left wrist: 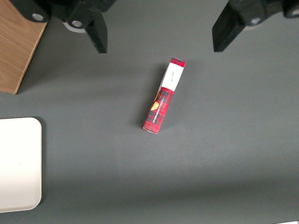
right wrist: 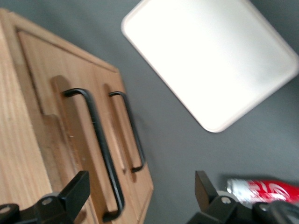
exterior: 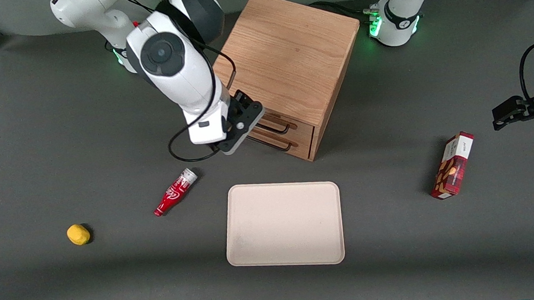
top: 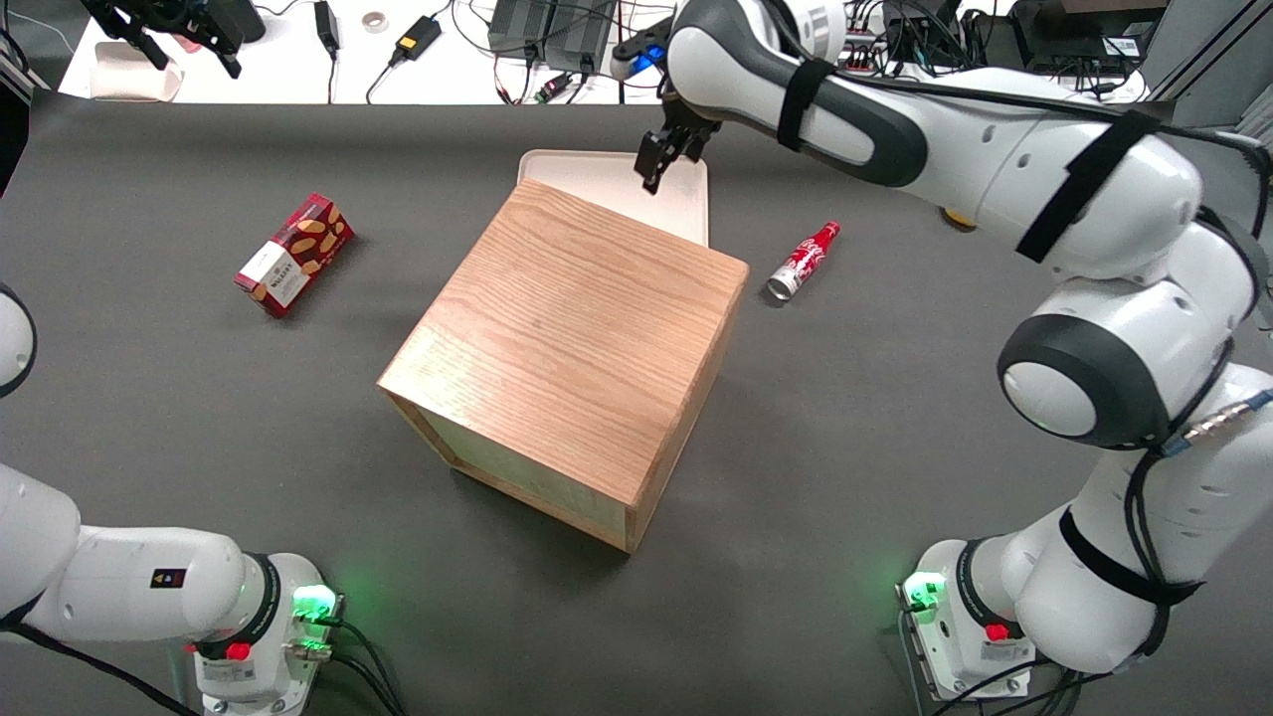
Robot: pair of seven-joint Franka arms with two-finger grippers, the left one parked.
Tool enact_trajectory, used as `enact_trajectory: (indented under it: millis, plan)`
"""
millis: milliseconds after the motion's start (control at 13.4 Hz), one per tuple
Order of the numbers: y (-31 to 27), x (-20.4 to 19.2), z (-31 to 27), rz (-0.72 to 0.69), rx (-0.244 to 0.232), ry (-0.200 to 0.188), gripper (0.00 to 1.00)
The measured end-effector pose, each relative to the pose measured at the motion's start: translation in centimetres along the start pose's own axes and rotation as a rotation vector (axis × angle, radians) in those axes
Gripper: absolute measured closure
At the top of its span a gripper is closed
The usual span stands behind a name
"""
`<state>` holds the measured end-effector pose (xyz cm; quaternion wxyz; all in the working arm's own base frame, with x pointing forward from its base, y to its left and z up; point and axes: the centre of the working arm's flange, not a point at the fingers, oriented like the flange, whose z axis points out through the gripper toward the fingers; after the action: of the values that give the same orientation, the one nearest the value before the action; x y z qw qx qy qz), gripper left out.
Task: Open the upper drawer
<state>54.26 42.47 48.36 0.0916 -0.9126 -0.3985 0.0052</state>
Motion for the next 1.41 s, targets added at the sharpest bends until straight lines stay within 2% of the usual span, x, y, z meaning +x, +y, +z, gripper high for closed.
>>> enact_trajectory:
  millis: [223,744,1116,1413]
  plan:
    - [0.1,0.4,1.7,-0.086,0.035,-0.007,0.0]
    - [-1.1,1.2,5.7,-0.174,0.042,0.031,0.0]
    - [-1.0,1.5,5.9,-0.214,0.037,0.077,0.0]
    - [0.5,1.4,6.1,-0.244,0.036,0.095,0.0]
